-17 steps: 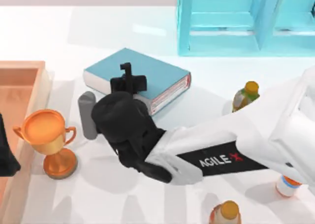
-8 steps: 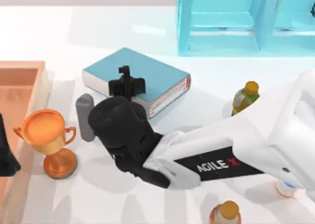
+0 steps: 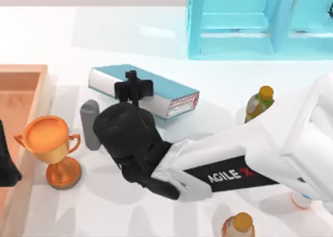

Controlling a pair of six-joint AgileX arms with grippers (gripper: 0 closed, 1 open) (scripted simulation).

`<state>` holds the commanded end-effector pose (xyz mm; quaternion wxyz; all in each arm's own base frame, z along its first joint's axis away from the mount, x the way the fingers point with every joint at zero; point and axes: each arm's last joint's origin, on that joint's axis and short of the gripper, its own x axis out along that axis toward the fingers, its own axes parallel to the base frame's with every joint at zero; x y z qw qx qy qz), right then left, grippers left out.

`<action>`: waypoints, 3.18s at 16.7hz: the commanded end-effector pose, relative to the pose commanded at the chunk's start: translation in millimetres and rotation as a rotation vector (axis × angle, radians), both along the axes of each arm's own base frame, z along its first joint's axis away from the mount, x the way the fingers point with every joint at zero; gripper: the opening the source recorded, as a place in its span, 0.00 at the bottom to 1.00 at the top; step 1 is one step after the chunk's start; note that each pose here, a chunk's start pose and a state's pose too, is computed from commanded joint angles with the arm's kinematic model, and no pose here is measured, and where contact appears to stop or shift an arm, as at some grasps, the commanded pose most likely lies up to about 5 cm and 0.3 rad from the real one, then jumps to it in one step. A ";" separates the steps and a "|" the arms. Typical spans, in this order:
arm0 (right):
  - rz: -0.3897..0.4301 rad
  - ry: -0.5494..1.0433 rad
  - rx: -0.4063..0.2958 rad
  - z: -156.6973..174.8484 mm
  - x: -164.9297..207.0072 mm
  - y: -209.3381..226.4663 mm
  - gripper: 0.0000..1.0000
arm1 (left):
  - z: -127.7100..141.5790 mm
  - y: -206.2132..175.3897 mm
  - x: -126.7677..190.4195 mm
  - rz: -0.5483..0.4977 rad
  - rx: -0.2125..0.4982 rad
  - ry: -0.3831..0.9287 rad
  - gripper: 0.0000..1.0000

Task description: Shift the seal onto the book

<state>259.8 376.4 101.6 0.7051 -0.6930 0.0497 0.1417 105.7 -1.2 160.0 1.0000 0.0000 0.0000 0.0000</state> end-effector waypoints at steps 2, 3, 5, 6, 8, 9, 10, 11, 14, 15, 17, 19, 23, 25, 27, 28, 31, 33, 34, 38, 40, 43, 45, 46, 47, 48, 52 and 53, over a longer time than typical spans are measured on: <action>0.000 0.000 0.000 0.0 0.0 0.0 0.90 | 0.0 0.0 0.0 0.000 0.000 0.000 1.00; 0.000 0.000 0.000 0.0 0.0 0.0 0.98 | 0.0 0.0 0.0 0.000 0.000 0.000 1.00; 0.000 0.000 0.000 0.0 0.0 0.0 1.00 | 0.0 0.0 0.0 0.000 0.000 0.000 1.00; 0.000 0.000 0.000 0.0 0.0 0.0 1.00 | 0.0 0.0 0.0 0.000 0.000 0.000 1.00; 0.000 0.000 0.000 0.0 0.0 0.0 1.00 | 0.0 0.0 0.0 0.000 0.000 0.000 1.00; 0.000 0.000 0.000 0.0 0.0 0.0 1.00 | 0.0 0.0 0.0 0.000 0.000 0.000 1.00; 0.000 0.000 0.000 0.0 0.0 0.0 1.00 | 0.0 0.0 0.0 0.000 0.000 0.000 1.00; 0.000 0.000 0.000 0.0 0.0 0.0 1.00 | 0.0 0.0 0.0 0.000 0.000 0.000 1.00; -0.009 0.012 -0.003 -3.9 3.0 -3.7 1.00 | 0.0 0.0 0.0 0.000 0.000 0.000 1.00; -0.015 0.027 -0.008 -8.4 4.4 -6.7 1.00 | 0.0 0.0 0.0 0.000 0.000 0.000 1.00; -0.011 0.070 -0.025 -20.7 -1.8 -9.3 1.00 | 0.0 0.0 0.0 0.000 0.000 0.000 1.00; 0.006 0.104 -0.049 -31.1 -21.8 -5.7 1.00 | 0.0 0.0 0.0 0.000 0.000 0.000 1.00; 0.030 0.109 -0.092 -32.7 -82.2 2.7 1.00 | 0.0 0.0 0.0 0.000 0.000 0.000 1.00; 0.022 0.078 -0.084 -22.2 -109.8 2.8 1.00 | 0.0 0.0 0.0 0.000 0.000 0.000 1.00; 0.009 0.040 -0.051 -7.2 -131.4 1.5 1.00 | 0.0 0.0 0.0 0.000 0.000 0.000 1.00; 0.003 0.023 -0.032 -0.3 -139.5 1.0 1.00 | 0.0 0.0 0.0 0.000 0.000 0.000 1.00; -0.002 0.002 -0.001 9.1 -149.4 0.8 1.00 | 0.0 0.0 0.0 0.000 0.000 0.000 1.00; -0.002 0.002 -0.001 9.1 -149.4 0.8 1.00 | 0.0 0.0 0.0 0.000 0.000 0.000 1.00; -0.004 0.003 -0.001 9.0 -147.4 1.5 1.00 | 0.0 0.0 0.0 0.000 0.000 0.000 1.00; -0.008 0.032 0.060 19.5 -137.9 -7.0 1.00 | 0.0 0.0 0.0 0.000 0.000 0.000 1.00; -0.022 0.065 0.120 33.4 -124.4 -23.4 1.00 | 0.0 0.0 0.0 0.000 0.000 0.000 1.00; -0.080 0.117 0.221 58.1 -98.7 -67.9 1.00 | 0.0 0.0 0.0 0.000 0.000 0.000 1.00; -0.139 0.150 0.323 76.2 -82.7 -110.2 1.00 | 0.0 0.0 0.0 0.000 0.000 0.000 1.00; -0.171 0.159 0.394 86.8 -76.4 -133.8 1.00 | 0.0 0.0 0.0 0.000 0.000 0.000 1.00; -0.204 0.158 0.481 98.3 -71.9 -158.2 1.00 | 0.0 0.0 0.0 0.000 0.000 0.000 1.00; -0.235 0.149 0.578 109.6 -69.3 -182.9 1.00 | 0.0 0.0 0.0 0.000 0.000 0.000 1.00; -0.330 0.053 0.985 136.4 -85.3 -280.4 1.00 | 0.0 0.0 0.0 0.000 0.000 0.000 1.00; -0.338 0.026 1.074 135.0 -96.9 -301.0 1.00 | 0.0 0.0 0.0 0.000 0.000 0.000 1.00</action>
